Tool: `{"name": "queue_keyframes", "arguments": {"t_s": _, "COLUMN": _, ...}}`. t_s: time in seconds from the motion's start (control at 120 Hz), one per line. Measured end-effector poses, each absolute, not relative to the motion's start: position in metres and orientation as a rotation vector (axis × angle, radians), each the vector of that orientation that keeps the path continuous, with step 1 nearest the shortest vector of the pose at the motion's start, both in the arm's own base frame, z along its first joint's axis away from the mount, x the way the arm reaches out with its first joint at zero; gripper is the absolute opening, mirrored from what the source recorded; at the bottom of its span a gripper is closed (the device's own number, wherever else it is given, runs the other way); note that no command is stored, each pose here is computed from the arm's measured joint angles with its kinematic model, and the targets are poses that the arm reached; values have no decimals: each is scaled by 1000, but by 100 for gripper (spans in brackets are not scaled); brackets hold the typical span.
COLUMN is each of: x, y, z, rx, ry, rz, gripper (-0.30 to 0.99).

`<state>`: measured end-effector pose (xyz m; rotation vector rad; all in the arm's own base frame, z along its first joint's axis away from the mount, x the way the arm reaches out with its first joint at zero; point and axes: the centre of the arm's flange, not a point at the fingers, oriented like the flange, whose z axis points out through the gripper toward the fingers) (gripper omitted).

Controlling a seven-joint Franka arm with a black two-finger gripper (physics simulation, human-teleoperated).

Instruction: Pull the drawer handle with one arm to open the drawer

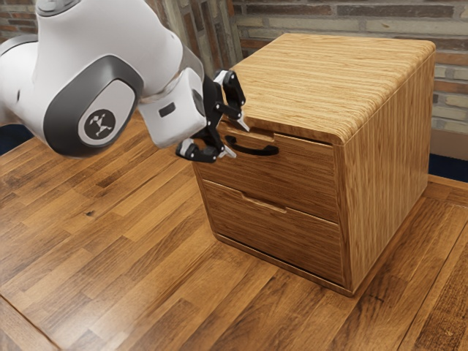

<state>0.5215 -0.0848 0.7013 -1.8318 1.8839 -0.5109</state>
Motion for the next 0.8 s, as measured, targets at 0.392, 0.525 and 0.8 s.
{"name": "queue_keyframes", "arguments": {"t_s": 0.392, "x": 541, "y": -56, "z": 681, "rx": -1960, "ry": 1849, "rz": -528, "gripper": 13}}
{"name": "queue_keyframes", "arguments": {"t_s": 0.525, "x": 552, "y": -58, "z": 674, "rx": -1989, "ry": 1858, "rz": -548, "gripper": 13}}
{"name": "queue_keyframes", "arguments": {"t_s": 0.8, "x": 551, "y": -63, "z": 664, "rx": -2019, "ry": 1868, "rz": -566, "gripper": 10}}
